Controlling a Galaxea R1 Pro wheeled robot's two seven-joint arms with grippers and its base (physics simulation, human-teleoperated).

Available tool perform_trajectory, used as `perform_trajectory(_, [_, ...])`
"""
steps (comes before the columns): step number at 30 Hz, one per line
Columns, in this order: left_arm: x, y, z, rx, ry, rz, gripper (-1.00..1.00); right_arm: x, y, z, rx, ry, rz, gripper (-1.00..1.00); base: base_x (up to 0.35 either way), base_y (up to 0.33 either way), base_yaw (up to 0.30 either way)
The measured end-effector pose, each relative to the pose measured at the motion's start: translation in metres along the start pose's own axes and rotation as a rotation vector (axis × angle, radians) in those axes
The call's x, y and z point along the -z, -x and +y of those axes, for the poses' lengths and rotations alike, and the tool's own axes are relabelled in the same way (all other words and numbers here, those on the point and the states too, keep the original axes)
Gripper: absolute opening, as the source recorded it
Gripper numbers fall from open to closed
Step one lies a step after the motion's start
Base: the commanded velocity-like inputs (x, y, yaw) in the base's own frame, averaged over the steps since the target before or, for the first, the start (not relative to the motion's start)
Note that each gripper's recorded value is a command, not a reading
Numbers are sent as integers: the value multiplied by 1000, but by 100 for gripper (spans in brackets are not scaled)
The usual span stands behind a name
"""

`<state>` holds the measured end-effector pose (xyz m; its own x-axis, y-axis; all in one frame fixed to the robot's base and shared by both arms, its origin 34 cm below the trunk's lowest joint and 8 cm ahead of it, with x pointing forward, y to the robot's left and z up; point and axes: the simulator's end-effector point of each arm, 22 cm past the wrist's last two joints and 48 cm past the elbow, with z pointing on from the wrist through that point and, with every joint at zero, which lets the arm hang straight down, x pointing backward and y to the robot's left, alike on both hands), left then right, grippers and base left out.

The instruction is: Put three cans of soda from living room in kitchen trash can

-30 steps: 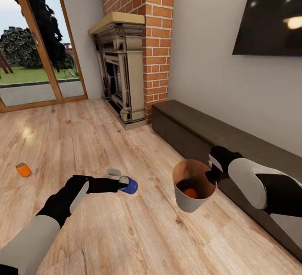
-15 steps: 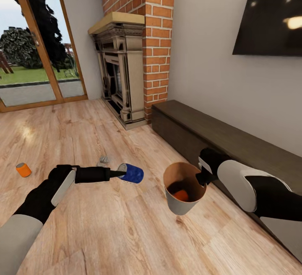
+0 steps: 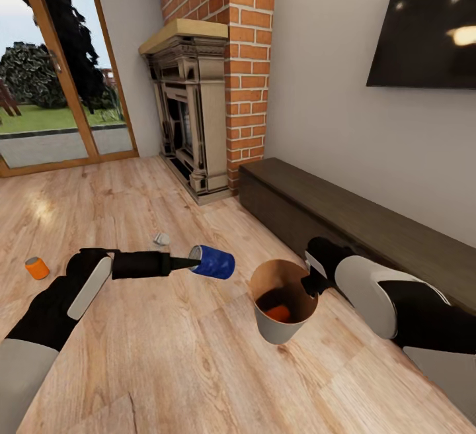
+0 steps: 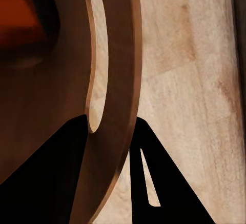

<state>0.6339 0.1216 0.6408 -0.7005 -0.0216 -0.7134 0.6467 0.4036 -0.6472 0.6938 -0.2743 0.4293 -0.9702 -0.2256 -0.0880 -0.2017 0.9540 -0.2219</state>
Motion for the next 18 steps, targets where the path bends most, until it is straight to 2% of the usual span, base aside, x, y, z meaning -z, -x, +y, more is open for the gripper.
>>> perform_trajectory(3, [-1, 2, -10, -11, -21, 4, -100, 2, 3, 14, 37, -8, -6, -100, 0, 0, 0])
perform_trajectory(7, [-2, 2, -13, -14, -27, 4, -100, 4, 6, 36, 37, 35, -11, -100, 0, 0, 0])
perform_trajectory(9, [-3, 3, -15, -14, -32, 4, -100, 6, 7, 46, 59, 32, -14, -100, 0, 0, 0])
perform_trajectory(18, [-6, 1, -15, -14, -33, 7, -100, 11, 11, 63, 86, 40, -23, -100, 0, 0, 0])
